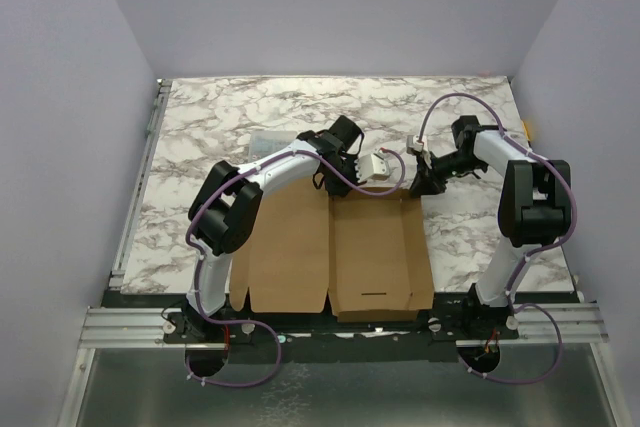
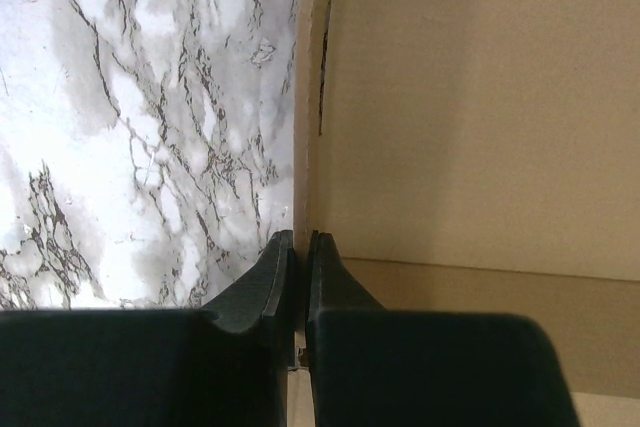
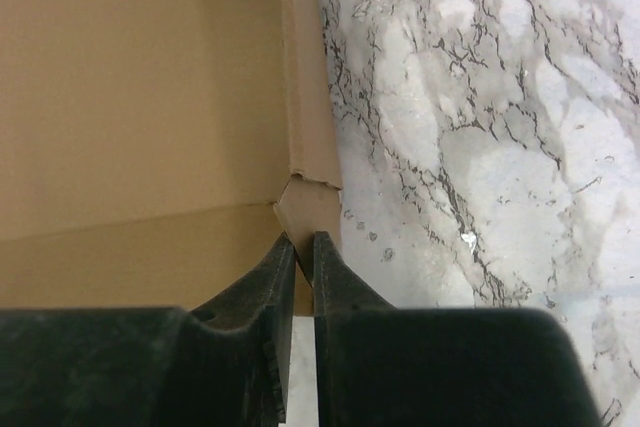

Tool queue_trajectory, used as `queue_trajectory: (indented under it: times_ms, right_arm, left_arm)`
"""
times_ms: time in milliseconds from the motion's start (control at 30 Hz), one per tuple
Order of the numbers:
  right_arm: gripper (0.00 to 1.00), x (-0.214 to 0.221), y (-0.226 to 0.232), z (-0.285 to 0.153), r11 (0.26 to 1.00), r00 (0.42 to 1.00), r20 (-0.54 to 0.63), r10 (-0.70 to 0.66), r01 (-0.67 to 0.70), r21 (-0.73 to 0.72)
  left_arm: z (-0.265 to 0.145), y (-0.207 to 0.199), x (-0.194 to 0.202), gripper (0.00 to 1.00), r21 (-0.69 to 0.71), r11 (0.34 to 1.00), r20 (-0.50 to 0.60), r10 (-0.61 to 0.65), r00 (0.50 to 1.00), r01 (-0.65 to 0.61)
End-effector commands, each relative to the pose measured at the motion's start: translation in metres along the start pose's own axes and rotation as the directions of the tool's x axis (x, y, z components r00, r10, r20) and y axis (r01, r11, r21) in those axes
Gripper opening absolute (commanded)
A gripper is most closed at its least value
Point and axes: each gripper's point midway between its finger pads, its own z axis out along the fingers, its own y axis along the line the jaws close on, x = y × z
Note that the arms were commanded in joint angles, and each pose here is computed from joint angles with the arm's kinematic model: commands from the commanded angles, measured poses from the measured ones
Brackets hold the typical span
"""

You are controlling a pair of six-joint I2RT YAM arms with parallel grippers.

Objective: Fold the paper box
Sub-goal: Fold the paper box at the center of the board.

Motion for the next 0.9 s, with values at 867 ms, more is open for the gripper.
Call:
queue_trajectory:
  times_ms: [867]
  right_arm:
    - [0.00,0.017,0.016,0.011,0.994,0.990,-0.120,0.075,-0.084,-0.069]
  left_arm:
    - [-0.012,0.016,-0.031,0.00,-0.049,0.999,0.122,-0.009,0.993,0.015]
